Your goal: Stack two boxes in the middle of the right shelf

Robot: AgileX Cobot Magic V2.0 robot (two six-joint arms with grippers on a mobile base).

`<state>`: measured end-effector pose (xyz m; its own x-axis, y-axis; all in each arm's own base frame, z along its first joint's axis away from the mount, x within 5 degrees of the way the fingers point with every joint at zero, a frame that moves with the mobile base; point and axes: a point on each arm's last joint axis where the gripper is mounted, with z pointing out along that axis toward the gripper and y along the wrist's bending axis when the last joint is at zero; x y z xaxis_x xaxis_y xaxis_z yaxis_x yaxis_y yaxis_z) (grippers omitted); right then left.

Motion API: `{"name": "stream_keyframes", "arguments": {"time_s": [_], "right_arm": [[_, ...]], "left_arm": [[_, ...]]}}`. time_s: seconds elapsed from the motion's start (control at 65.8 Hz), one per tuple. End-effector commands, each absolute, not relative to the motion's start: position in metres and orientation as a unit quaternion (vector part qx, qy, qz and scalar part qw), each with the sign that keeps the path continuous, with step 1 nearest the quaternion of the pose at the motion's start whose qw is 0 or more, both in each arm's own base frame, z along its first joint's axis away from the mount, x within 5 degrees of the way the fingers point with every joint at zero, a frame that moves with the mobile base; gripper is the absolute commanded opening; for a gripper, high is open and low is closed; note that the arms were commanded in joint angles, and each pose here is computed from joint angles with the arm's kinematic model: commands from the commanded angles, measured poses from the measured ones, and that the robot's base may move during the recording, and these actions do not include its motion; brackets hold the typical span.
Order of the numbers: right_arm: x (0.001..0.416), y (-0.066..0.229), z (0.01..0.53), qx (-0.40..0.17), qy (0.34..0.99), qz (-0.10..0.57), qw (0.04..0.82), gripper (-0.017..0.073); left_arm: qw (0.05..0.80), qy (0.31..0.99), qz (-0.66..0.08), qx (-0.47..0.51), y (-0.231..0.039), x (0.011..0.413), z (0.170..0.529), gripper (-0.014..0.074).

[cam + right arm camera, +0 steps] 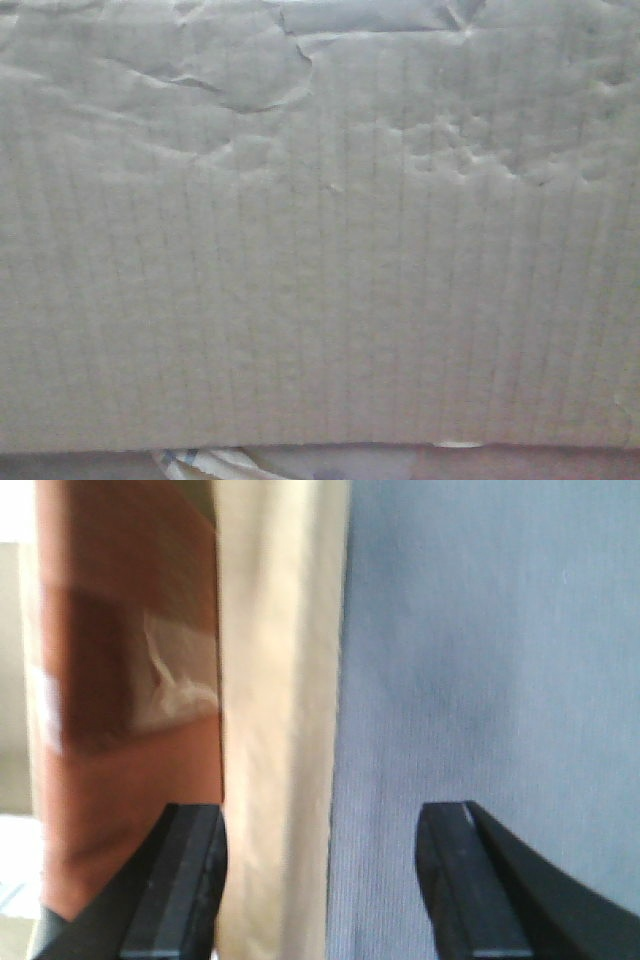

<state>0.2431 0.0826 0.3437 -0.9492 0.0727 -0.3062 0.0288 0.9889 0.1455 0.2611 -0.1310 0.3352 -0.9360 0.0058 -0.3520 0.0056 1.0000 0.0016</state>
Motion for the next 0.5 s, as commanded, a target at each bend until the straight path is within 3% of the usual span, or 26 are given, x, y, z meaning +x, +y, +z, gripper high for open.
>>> {"name": "stream_keyframes", "arguments": {"time_s": [0.0,0.486], "right_arm": [[0.2396,0.0864,0.3431,0.025,0.984,0.073,0.158,0.0307],[0.2393,0.0872,0.3431,0.022,0.985,0.059,0.164,0.0307]], "left_arm": [[0.185,0.983,0.0,0.003,-0.1308,0.261,0.3375,0.0443],[0.185,0.983,0.0,0.003,-0.1308,0.261,0.3375,0.0443]]}}
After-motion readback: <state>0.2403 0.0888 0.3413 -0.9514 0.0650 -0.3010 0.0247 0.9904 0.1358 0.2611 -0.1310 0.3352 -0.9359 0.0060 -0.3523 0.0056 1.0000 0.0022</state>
